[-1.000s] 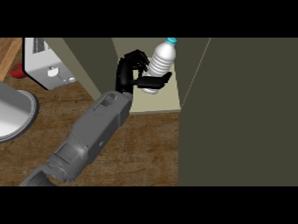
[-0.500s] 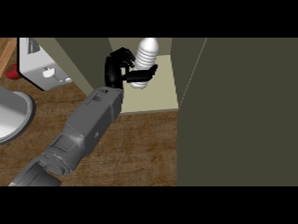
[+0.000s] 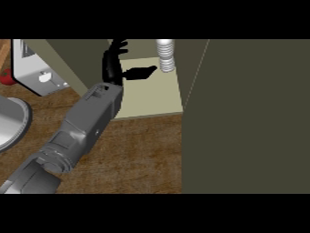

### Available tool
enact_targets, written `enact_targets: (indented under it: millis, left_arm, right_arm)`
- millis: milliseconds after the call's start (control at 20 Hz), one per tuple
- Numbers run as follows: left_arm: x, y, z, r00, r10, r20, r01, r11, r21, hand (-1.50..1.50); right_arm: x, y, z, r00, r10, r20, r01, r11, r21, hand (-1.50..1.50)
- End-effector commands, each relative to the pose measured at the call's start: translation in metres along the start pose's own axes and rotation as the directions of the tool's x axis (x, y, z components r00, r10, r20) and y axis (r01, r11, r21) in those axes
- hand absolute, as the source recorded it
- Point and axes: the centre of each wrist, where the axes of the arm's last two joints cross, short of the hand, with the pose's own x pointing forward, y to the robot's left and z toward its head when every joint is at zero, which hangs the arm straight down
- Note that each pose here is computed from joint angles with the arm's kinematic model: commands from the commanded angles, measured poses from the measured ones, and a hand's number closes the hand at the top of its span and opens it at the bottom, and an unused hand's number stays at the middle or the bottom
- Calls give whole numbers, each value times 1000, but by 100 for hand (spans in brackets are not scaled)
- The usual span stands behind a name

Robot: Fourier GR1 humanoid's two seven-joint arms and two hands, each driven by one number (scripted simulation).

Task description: Pick up the bottled water, place it into the cabinet and close the cabinet

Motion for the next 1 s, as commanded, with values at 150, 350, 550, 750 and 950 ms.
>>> enact_targets:
  millis: [150,350,550,750,950]
  left_arm:
    - [1,1,-2,999,48,-2,-48,999,-17,-150]
    - [28,-11,-6,982,174,72,-165,981,-106,-150]
    - [43,-8,-15,943,310,121,-289,943,-162,-150]
    - [45,-27,0,920,365,143,-328,916,-231,-150]
    - [42,-25,1,908,404,112,-367,895,-255,-150]
  right_arm:
    - [16,0,0,999,-42,20,42,999,14,-150]
    - [10,5,1,998,-61,14,61,998,15,-150]
    - [1,-2,5,999,-53,8,53,999,3,-150]
    - [10,4,1,997,-76,1,76,997,25,-150]
    - [16,17,7,997,-80,-10,80,997,2,-150]
